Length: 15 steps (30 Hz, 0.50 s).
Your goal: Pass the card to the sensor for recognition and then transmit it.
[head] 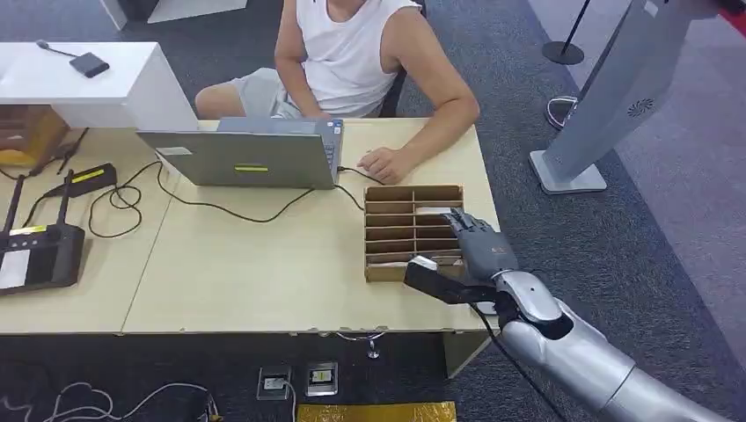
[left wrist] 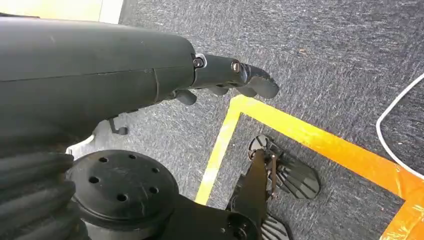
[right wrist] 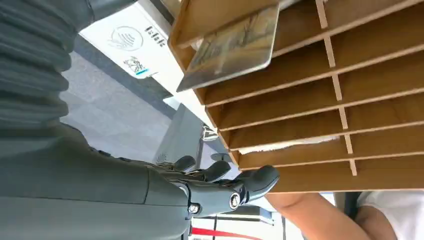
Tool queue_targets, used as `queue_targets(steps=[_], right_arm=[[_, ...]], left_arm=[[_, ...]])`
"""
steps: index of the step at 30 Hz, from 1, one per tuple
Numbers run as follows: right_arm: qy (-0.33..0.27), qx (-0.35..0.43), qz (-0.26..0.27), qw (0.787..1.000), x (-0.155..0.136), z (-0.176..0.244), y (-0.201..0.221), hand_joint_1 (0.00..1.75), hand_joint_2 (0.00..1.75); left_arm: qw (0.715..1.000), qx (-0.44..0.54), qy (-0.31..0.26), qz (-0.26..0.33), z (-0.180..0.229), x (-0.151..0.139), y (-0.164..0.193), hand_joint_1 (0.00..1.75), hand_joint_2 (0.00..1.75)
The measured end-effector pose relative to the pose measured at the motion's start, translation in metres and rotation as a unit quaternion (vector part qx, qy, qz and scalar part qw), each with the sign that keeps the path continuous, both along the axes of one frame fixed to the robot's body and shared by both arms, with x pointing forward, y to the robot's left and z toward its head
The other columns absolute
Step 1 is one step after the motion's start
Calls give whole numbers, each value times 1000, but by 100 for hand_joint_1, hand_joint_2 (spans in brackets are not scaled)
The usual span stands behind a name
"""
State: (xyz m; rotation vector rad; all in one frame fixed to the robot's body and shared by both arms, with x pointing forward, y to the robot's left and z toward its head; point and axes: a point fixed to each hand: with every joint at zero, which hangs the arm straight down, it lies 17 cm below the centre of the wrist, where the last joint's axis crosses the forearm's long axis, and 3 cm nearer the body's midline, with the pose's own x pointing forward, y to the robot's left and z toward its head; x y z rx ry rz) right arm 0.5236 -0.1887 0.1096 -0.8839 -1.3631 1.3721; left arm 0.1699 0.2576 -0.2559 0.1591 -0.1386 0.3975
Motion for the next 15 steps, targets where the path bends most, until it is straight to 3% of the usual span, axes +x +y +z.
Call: queue_targets(steps=[15], right_arm=[[-7,-2,20,1000,-5,-5,7,0,175]], left_arm=[[1000,4,2,1,0,-1,1,0,175]])
